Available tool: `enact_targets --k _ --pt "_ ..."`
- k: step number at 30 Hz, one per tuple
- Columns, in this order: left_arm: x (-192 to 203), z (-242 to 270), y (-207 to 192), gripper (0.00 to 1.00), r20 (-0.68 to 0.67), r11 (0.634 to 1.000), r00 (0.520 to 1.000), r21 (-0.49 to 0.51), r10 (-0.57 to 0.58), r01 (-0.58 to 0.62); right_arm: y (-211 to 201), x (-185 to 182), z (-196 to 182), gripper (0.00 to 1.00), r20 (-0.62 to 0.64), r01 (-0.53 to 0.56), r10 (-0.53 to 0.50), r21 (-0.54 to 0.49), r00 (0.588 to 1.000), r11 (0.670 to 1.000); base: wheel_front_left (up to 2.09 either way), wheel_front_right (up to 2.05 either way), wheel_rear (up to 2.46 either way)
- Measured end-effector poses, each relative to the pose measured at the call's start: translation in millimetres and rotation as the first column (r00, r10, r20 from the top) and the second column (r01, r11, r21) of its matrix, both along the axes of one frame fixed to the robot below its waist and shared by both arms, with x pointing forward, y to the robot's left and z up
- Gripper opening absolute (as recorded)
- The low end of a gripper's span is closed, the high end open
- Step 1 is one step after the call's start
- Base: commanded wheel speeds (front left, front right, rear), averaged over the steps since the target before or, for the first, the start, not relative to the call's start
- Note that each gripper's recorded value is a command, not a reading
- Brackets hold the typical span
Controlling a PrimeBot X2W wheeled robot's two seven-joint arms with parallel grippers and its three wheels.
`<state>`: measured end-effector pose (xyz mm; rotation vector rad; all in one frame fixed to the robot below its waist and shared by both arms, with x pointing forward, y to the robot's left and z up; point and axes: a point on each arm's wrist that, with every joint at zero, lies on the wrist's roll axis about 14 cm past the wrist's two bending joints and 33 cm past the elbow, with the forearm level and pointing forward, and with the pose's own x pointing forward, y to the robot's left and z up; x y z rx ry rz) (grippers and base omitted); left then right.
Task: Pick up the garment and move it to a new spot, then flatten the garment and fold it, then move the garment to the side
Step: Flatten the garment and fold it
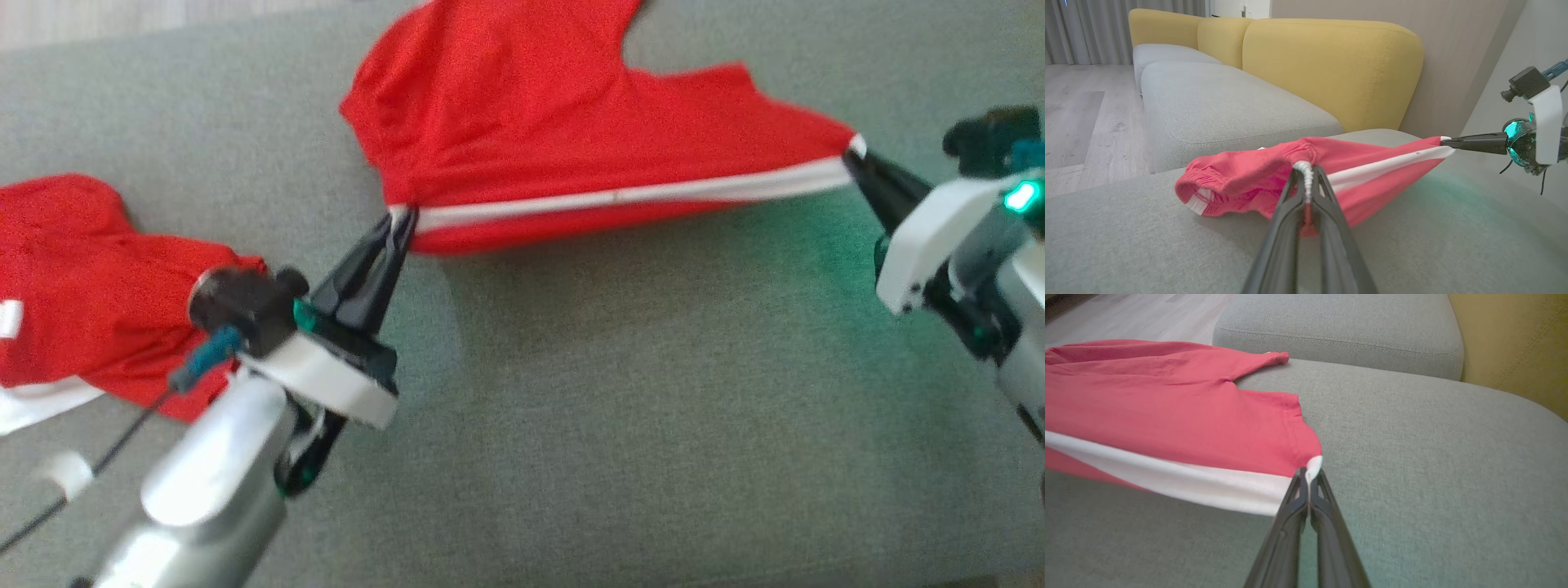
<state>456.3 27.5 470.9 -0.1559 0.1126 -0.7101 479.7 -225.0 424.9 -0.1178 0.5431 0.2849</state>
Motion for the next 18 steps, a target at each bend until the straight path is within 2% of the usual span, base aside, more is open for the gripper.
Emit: enact_targets --k 8,18 --pt "-55.4 10.3 -2.6 0.0 -0.01 0.998 0.999 -0.05 0.033 -0.034 0.0 -52.7 4.7 0.0 -0.029 -0.002 0.004 0.053 1.0 0.999 0.0 0.0 0.0" --pt "-101.3 10.3 -10.5 0.0 -0.021 0.998 0.999 -0.058 0.025 -0.026 -10.3 -93.5 2.8 0.0 -0.04 0.032 -0.029 0.098 0.999 0.995 0.0 0.0 0.0"
